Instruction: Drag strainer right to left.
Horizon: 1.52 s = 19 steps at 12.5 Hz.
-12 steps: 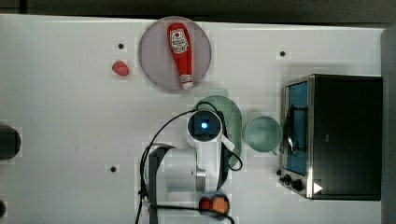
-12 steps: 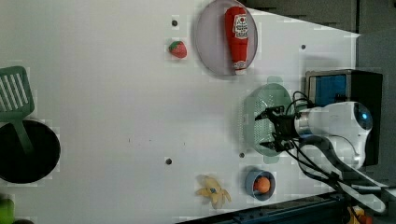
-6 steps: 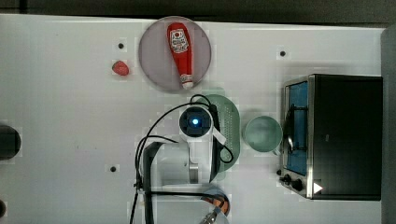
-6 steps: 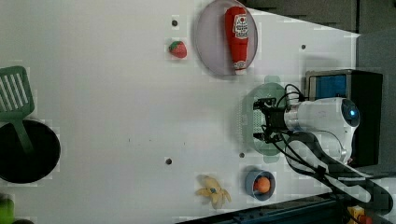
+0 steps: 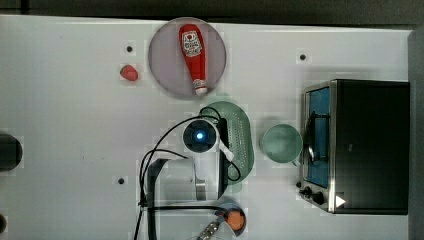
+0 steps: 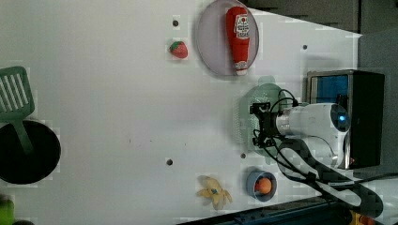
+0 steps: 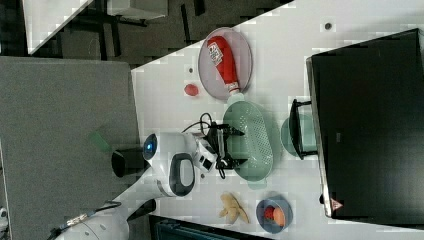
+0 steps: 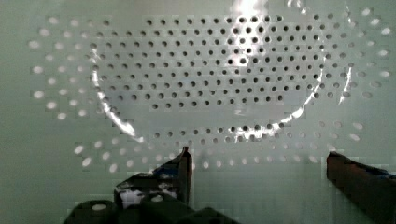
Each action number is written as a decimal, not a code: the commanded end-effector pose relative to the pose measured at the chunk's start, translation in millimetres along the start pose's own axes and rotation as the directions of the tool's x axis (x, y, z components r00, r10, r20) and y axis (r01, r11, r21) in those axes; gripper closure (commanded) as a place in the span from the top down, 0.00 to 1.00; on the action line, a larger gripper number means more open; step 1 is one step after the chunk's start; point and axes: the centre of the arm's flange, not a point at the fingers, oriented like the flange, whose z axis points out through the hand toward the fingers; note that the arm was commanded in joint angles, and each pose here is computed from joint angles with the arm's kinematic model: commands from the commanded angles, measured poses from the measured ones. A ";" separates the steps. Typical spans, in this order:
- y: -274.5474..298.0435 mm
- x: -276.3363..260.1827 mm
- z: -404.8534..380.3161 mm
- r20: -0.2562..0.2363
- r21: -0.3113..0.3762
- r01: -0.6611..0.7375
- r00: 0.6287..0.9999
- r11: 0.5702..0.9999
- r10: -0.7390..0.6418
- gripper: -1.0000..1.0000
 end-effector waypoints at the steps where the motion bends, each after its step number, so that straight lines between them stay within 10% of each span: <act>1: -12.6 -49.1 -16.0 -0.003 0.041 -0.001 1.000 0.999 0.002 1.00; 19: -36.1 -260.7 -6.4 0.024 0.054 0.008 1.000 0.998 -0.009 1.00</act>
